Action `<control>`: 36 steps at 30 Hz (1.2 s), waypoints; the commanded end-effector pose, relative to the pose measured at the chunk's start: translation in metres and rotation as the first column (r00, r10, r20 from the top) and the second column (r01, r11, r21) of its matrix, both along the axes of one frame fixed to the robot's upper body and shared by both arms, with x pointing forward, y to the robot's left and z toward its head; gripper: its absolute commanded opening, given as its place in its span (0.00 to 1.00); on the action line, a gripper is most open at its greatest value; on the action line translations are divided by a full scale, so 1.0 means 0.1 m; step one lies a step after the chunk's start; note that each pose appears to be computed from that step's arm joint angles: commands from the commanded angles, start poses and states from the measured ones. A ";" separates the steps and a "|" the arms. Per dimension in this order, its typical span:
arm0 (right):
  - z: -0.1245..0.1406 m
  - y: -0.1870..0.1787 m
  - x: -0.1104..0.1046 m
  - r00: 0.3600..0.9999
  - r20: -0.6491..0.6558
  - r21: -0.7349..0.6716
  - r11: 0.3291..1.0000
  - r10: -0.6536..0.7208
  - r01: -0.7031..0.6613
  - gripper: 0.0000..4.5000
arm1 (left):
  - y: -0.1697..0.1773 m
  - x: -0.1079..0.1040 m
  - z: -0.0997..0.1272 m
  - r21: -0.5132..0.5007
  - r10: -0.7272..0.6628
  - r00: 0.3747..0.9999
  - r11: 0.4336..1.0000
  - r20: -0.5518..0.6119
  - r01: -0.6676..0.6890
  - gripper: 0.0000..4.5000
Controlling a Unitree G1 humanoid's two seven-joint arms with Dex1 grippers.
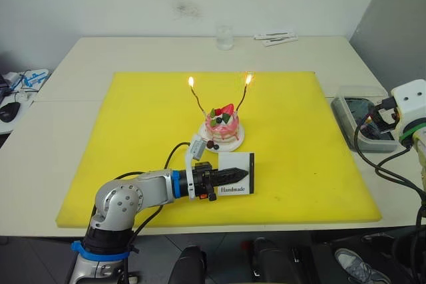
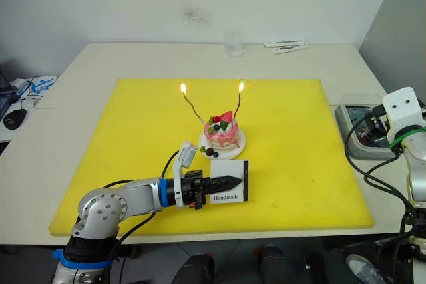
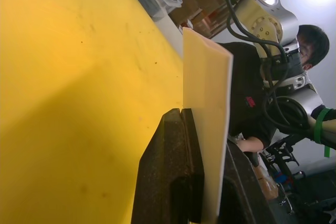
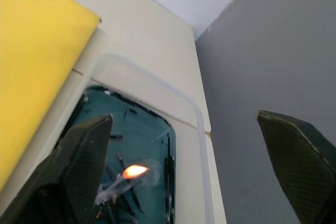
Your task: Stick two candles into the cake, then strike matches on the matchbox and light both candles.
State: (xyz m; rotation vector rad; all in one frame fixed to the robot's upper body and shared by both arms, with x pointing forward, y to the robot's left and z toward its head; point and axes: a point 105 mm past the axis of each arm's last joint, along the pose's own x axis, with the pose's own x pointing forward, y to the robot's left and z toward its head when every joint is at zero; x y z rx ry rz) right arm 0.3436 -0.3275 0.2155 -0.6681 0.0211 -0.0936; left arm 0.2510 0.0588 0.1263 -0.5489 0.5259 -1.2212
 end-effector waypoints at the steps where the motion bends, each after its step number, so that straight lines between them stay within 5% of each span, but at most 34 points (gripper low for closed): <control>1: 0.32 0.08 -0.13 0.995 0.087 -0.031 0.998 0.057 -0.055 1.00 | 0.02 0.00 0.12 -0.034 0.002 0.999 0.999 0.035 -0.001 0.00; 6: 0.31 0.56 -0.45 0.923 -0.033 -0.026 0.923 0.384 -0.384 1.00 | 0.09 0.03 0.19 -0.035 0.016 1.000 0.999 -0.002 -0.016 0.00; 12: 0.02 1.26 -1.01 0.603 -0.310 0.159 0.666 0.735 -0.729 1.00 | 0.08 0.04 0.05 0.055 0.032 0.995 0.998 -0.092 -0.026 0.00; 18: -0.16 1.66 -1.33 0.338 -0.416 0.300 0.478 0.844 -0.826 1.00 | 0.10 0.11 -0.11 0.135 0.074 0.986 0.989 -0.149 -0.053 0.00; 23: -0.23 1.79 -1.32 0.294 -0.416 0.311 0.438 0.861 -0.843 1.00 | 0.11 0.18 -0.17 0.171 0.111 0.982 0.982 -0.154 -0.084 0.00; 36: -0.29 1.85 -1.26 0.265 -0.405 0.305 0.403 0.875 -0.863 1.00 | 0.38 0.10 0.09 0.268 0.079 0.997 0.960 0.012 -0.079 0.88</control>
